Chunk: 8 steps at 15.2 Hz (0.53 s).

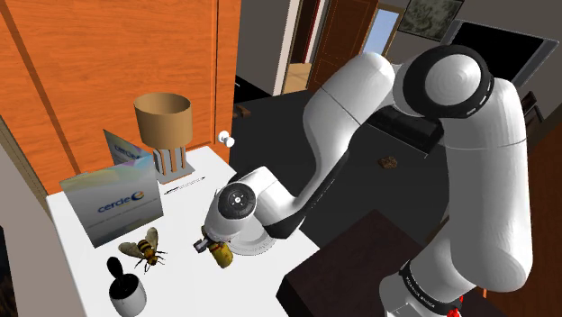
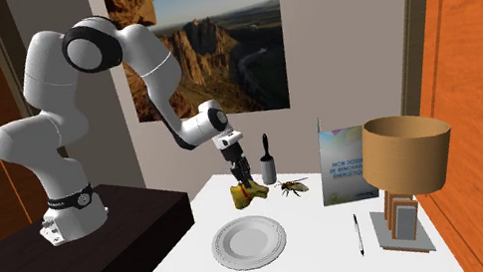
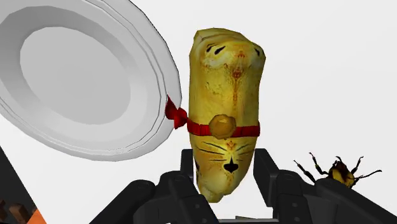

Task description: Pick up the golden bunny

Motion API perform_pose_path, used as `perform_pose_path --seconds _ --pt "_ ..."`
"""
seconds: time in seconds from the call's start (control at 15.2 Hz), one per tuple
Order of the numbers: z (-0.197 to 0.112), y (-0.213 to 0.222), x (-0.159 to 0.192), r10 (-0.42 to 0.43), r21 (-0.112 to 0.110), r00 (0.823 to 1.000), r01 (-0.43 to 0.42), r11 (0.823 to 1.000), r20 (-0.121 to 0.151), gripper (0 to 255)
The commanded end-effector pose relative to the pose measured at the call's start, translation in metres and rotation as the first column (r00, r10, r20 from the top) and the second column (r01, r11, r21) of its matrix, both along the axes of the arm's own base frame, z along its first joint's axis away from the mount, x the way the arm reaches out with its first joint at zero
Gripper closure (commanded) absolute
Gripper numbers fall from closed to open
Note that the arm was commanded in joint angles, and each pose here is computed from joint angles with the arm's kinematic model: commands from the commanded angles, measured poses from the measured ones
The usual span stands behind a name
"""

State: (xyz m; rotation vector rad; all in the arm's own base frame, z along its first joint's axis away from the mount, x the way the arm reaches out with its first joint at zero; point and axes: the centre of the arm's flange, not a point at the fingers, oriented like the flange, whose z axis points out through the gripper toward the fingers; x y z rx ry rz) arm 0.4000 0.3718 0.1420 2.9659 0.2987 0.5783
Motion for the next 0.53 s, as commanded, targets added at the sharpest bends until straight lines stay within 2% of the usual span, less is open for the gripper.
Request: perform_pose_path --seconds 0.0,0.33,0.46 --pt "0.011 0.0 0.0 0.0 0.0 1.0 0.0 1.0 0.0 255" --pt "0.037 0.0 0.0 0.0 0.0 1.0 0.0 1.0 0.0 255" --pt "0.038 0.0 0.0 0.0 0.0 1.0 0.0 1.0 0.0 255"
